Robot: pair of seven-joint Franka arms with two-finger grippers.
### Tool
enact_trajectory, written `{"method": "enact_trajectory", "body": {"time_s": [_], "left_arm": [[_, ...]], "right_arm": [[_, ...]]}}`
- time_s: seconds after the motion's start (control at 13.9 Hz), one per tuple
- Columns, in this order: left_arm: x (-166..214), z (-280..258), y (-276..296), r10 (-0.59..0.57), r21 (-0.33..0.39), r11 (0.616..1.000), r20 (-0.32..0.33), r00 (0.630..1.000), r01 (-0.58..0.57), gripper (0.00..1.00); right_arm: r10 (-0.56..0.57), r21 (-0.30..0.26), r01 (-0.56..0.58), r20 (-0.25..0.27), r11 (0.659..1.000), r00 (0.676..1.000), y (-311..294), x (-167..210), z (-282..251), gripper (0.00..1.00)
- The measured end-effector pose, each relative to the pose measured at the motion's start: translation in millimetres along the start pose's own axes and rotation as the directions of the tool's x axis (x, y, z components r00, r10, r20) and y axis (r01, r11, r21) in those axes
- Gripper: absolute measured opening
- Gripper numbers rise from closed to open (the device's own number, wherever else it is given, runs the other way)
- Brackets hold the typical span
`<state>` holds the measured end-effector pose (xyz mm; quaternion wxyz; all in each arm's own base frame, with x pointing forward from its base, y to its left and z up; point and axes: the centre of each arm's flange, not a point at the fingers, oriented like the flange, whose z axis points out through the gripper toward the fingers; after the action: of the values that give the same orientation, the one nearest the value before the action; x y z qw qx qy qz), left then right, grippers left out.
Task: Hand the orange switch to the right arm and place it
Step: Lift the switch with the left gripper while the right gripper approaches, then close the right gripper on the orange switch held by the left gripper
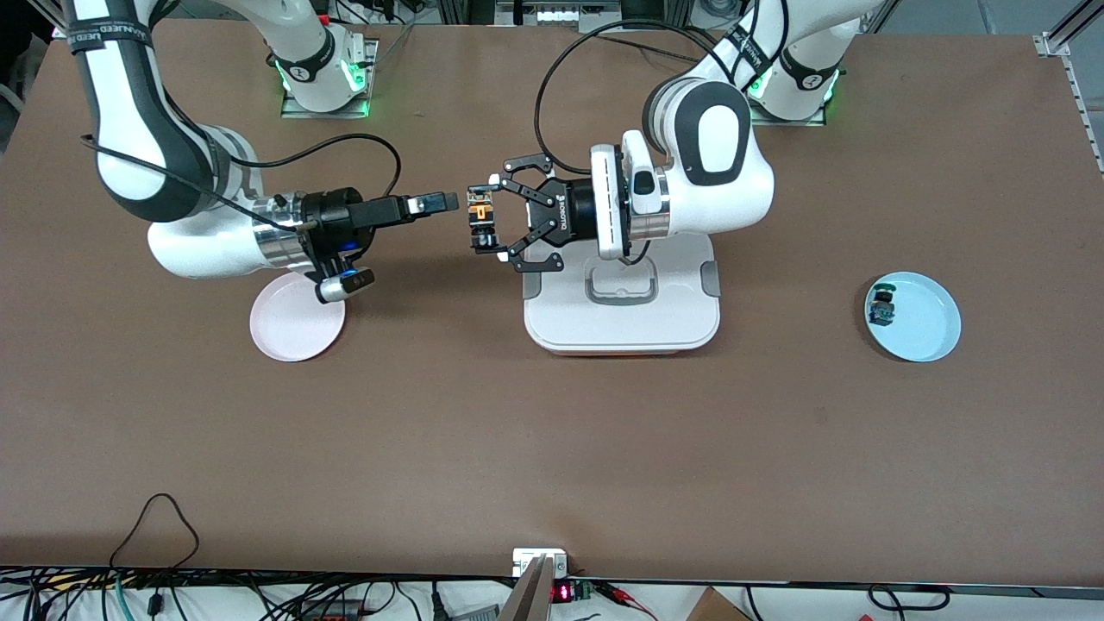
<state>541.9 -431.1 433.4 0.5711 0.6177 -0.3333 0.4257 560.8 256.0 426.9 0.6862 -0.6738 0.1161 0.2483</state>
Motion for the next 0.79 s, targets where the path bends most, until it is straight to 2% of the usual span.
{"method": "enact_trajectory", "body": {"time_s": [0.36,0.79], "left_arm": [[-0.9,0.0,-0.7,-0.001,0.0,1.0,0.0,1.0,0.001,0.72],[-4.4,7.1,6.2,-0.001,-0.013,1.0,0.007,1.0,0.001,0.72]], "right_arm": [[0.002,0.031,-0.002,0.001,1.0,1.0,-2.1,3.0,13.7,1.0],[-0.02,0.017,0.021,-0.049,1.0,0.999,-10.2,18.9,16.6,1.0]]}}
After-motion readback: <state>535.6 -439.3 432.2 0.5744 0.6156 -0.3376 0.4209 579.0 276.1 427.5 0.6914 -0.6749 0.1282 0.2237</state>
